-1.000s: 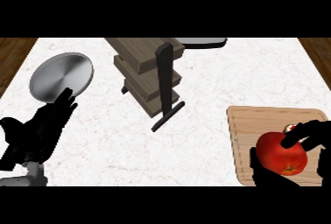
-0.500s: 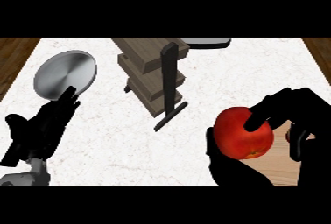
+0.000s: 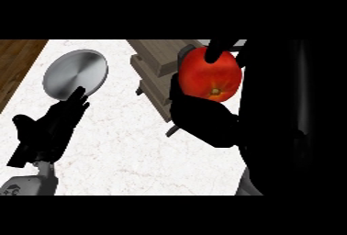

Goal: Pick the tomato from the cutting board and place it in the tiered basket

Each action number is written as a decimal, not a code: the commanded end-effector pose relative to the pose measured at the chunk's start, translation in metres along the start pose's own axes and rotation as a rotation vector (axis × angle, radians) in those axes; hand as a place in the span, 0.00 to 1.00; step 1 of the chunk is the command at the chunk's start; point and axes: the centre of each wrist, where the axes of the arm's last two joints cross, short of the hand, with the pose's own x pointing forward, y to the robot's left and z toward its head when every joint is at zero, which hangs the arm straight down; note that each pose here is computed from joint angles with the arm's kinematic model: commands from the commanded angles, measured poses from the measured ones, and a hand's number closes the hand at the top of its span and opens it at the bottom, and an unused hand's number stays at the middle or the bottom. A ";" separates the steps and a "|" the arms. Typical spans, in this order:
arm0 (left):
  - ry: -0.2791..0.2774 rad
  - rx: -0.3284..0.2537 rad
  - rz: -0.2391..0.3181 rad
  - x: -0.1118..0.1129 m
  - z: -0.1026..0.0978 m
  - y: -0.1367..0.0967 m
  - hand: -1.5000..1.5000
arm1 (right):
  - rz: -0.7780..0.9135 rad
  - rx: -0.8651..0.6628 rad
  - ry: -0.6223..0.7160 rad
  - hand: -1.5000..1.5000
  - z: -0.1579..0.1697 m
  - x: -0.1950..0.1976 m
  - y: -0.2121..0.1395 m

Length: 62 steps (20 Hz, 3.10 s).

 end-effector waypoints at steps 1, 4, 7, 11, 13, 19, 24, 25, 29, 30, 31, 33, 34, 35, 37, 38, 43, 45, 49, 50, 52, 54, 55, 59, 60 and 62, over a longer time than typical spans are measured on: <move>0.016 -0.022 -0.010 0.005 -0.007 -0.003 0.50 | 0.024 0.037 0.219 1.00 -0.024 0.036 -0.003; 0.010 -0.031 -0.008 0.005 -0.005 0.002 0.50 | 0.035 0.057 0.254 1.00 -0.047 0.053 -0.002; -0.007 -0.032 0.008 0.003 -0.008 -0.012 0.50 | 0.050 0.086 0.295 1.00 -0.059 0.062 0.013; -0.016 -0.022 0.006 -0.007 -0.001 -0.001 0.50 | 0.048 0.102 0.340 1.00 -0.077 0.075 0.017; -0.004 -0.013 -0.024 -0.003 -0.001 0.005 0.50 | 0.051 0.128 0.320 1.00 -0.077 0.080 0.028; -0.023 -0.021 -0.013 0.002 -0.003 -0.010 0.50 | 0.099 0.091 0.319 1.00 -0.089 0.093 0.059; 0.008 -0.011 0.006 -0.005 -0.006 -0.004 0.50 | 0.110 0.080 0.321 1.00 -0.099 0.089 0.075; 0.002 -0.016 0.002 -0.004 0.002 -0.011 0.50 | 0.126 0.062 0.323 1.00 -0.101 0.091 0.083; 0.004 -0.001 0.000 -0.004 0.004 0.010 0.50 | -0.018 -0.083 0.287 1.00 -0.105 0.091 0.070; -0.019 -0.014 -0.007 0.004 0.004 -0.011 0.50 | 0.002 -0.060 0.304 1.00 -0.105 0.067 0.100; -0.016 -0.014 0.006 -0.006 0.003 -0.008 0.50 | 0.006 -0.068 0.317 0.00 -0.108 0.087 0.084; -0.019 -0.011 -0.008 0.000 0.004 0.011 0.50 | 0.017 -0.068 0.308 0.00 -0.117 0.083 0.096; -0.020 0.002 -0.001 0.002 0.003 0.005 0.50 | 0.032 -0.067 0.295 0.00 -0.122 0.077 0.098; -0.014 0.014 0.021 -0.010 0.006 0.003 0.50 | 0.027 -0.042 0.285 0.00 -0.121 0.082 0.090; -0.023 0.009 -0.001 -0.007 0.000 0.003 0.50 | 0.020 -0.072 0.284 0.00 -0.115 0.088 0.100; -0.028 -0.006 0.007 0.010 -0.007 -0.011 0.50 | 0.011 -0.058 0.292 0.00 -0.126 0.084 0.101; -0.014 -0.008 -0.005 0.012 -0.002 0.001 0.50 | -0.170 -0.132 0.327 0.00 -0.133 0.091 0.080; -0.003 0.003 0.018 0.007 -0.003 0.003 0.50 | -0.278 -0.151 0.354 0.00 -0.139 0.084 0.069; 0.003 0.003 0.012 0.005 -0.005 -0.006 0.50 | -0.436 -0.215 0.368 0.00 -0.137 0.085 0.056; 0.001 -0.002 0.005 0.003 -0.002 0.008 0.50 | -0.474 -0.243 0.376 0.00 -0.140 0.088 0.049; -0.012 0.013 0.007 0.010 0.000 0.017 0.50 | -0.535 -0.298 0.376 0.00 -0.141 0.079 0.047; 0.009 0.016 0.013 -0.001 0.000 0.007 0.50 | -0.602 -0.351 0.378 0.00 -0.143 0.079 0.029; 0.016 0.033 0.016 -0.004 0.003 0.014 0.50 | -0.632 -0.389 0.380 0.00 -0.143 0.081 0.022; 0.016 0.046 0.006 0.007 0.002 0.008 0.50 | -0.609 -0.504 0.395 0.00 -0.139 0.068 0.009; 0.021 0.048 0.015 -0.008 0.009 0.012 0.50 | -0.608 -0.525 0.414 0.00 -0.141 0.057 -0.004; 0.024 0.069 0.019 -0.015 0.018 0.031 0.50 | -0.599 -0.582 0.435 0.00 -0.140 0.060 -0.032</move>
